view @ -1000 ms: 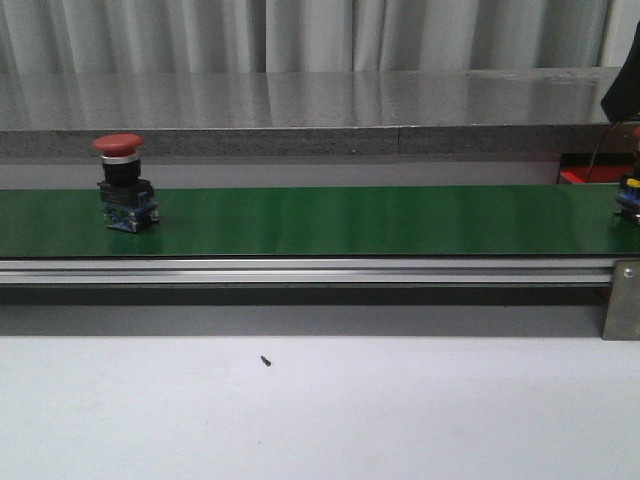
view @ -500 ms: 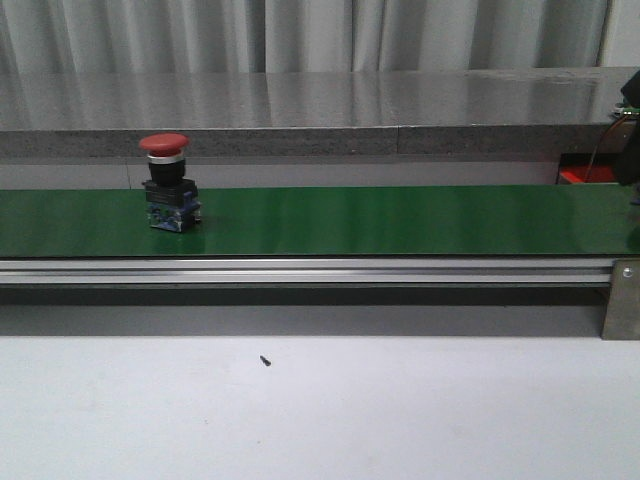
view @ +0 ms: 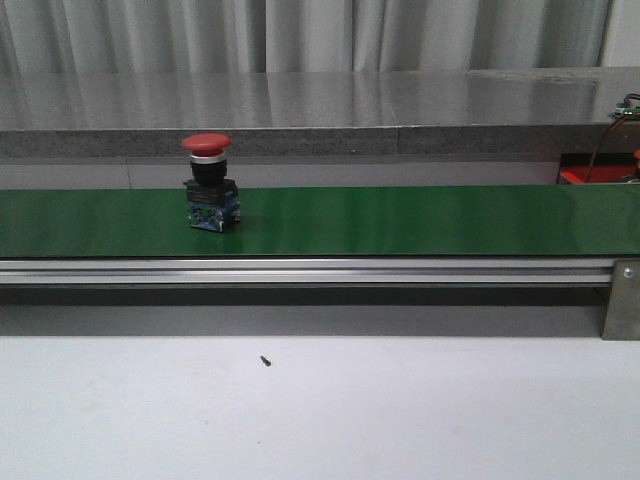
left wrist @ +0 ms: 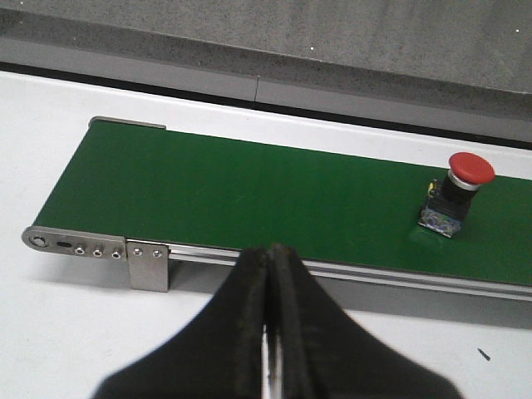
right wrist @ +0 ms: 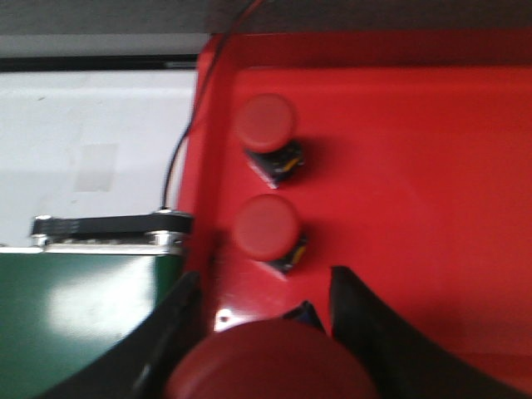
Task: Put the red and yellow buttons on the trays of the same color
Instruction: 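Carry the red button onto the red tray and open the right gripper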
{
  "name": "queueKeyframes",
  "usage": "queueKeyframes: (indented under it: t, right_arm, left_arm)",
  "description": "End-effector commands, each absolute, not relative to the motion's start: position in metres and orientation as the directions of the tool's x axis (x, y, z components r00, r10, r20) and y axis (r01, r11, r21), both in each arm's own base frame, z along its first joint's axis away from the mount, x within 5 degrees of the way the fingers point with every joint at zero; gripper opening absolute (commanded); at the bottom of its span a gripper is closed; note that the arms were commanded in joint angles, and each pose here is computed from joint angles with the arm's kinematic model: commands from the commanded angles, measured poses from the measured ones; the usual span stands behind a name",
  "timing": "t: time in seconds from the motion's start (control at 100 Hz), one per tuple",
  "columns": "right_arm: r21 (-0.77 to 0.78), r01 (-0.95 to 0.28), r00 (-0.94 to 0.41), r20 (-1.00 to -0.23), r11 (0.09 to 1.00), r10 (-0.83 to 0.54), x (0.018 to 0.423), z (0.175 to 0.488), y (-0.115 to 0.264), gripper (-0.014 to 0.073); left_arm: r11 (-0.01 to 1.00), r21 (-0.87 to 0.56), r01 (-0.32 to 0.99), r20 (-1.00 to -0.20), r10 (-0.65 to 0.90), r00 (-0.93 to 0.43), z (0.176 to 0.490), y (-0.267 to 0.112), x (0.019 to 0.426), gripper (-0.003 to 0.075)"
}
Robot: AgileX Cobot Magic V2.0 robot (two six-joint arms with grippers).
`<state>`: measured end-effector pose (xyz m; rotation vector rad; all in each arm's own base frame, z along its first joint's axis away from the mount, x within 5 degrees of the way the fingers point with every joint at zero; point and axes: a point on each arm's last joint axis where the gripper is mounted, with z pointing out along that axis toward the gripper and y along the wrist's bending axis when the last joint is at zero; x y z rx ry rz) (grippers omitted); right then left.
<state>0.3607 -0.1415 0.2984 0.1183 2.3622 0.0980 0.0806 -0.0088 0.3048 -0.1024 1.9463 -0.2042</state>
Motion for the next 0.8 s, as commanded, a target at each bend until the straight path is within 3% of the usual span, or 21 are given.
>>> queueKeyframes:
  t: [0.0,0.5,0.79]
  right_arm:
    - [0.086,0.109,-0.638,-0.758,0.990,0.136,0.363,0.318,-0.159,-0.0001]
    - [0.102,0.161,-0.685,-0.704,0.982,0.186,0.417,0.244,-0.194,0.0000]
    - [0.118,0.175,-0.717,-0.665,0.977,0.209,0.425,0.212,-0.199,0.0127]
  left_arm:
    - [0.978,-0.207,0.036,-0.936,-0.187,-0.297,0.319,-0.009,0.082,-0.0020]
    - [0.978,-0.207,0.036,-0.936,-0.187,-0.299,0.319,-0.009,0.082,-0.0020]
    - [0.978,-0.207,0.036,-0.936,-0.187,-0.299,0.319,-0.009,0.082,-0.0020]
